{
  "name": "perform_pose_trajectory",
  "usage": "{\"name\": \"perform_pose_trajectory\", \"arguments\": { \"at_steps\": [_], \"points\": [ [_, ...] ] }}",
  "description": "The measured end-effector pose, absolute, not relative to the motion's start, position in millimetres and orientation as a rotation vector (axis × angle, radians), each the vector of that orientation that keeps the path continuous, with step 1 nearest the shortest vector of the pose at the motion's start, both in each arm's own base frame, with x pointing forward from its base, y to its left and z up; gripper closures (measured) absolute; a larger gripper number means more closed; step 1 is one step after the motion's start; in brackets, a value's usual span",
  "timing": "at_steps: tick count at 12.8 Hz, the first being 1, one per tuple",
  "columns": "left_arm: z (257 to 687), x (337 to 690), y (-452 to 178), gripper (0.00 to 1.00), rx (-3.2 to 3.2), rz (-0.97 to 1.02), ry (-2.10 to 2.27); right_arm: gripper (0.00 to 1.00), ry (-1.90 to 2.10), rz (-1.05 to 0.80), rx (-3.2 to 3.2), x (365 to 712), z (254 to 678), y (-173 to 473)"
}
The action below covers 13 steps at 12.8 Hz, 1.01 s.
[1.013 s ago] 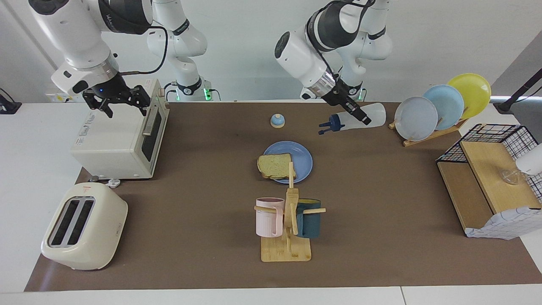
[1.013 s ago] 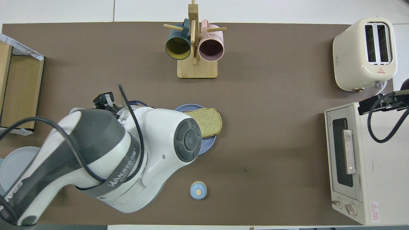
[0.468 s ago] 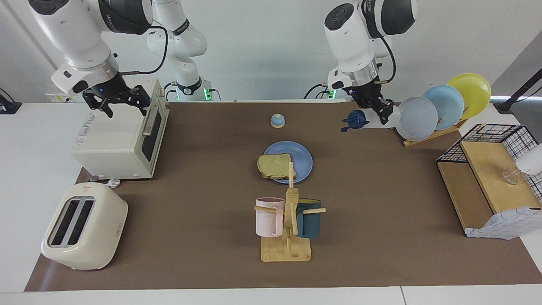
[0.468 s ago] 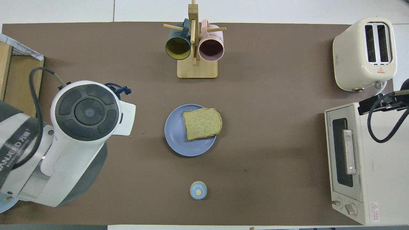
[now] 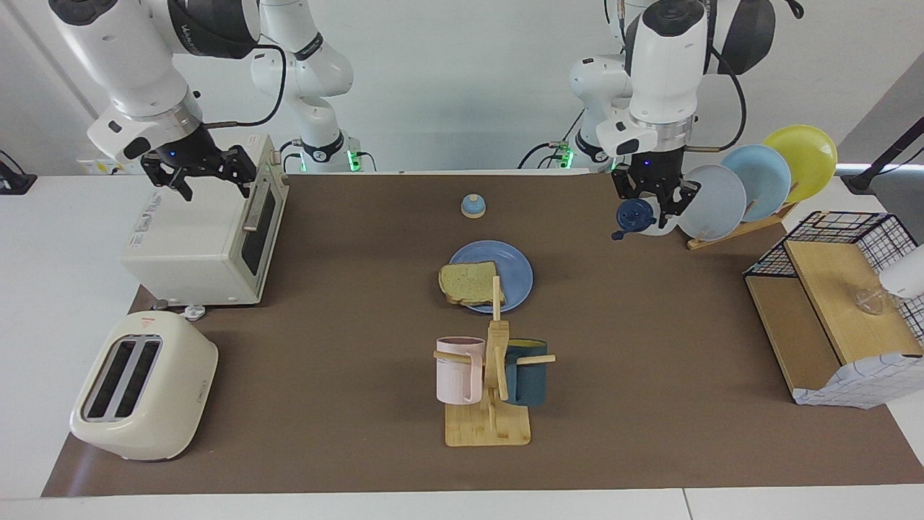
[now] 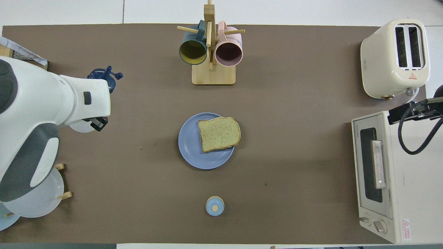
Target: Put bread on plate and add seasoning
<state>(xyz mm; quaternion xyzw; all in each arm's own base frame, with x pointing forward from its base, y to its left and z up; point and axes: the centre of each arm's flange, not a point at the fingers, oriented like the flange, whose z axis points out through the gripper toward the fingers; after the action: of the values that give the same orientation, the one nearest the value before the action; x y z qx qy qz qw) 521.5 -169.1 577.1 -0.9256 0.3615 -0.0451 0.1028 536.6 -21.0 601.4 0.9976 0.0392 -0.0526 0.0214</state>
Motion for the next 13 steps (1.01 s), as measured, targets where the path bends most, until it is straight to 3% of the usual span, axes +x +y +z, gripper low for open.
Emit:
{"name": "perform_pose_trajectory", "arguments": {
  "at_steps": [5, 13],
  "points": [
    [561, 537, -135, 0.54, -2.977, -0.387, 0.808, 0.00, 0.122, -0.163, 3.092, 537, 601, -21],
    [499, 510, -130, 0.54, -3.047, -0.865, 0.311, 0.00, 0.122, -0.163, 3.092, 537, 601, -21]
  ]
}}
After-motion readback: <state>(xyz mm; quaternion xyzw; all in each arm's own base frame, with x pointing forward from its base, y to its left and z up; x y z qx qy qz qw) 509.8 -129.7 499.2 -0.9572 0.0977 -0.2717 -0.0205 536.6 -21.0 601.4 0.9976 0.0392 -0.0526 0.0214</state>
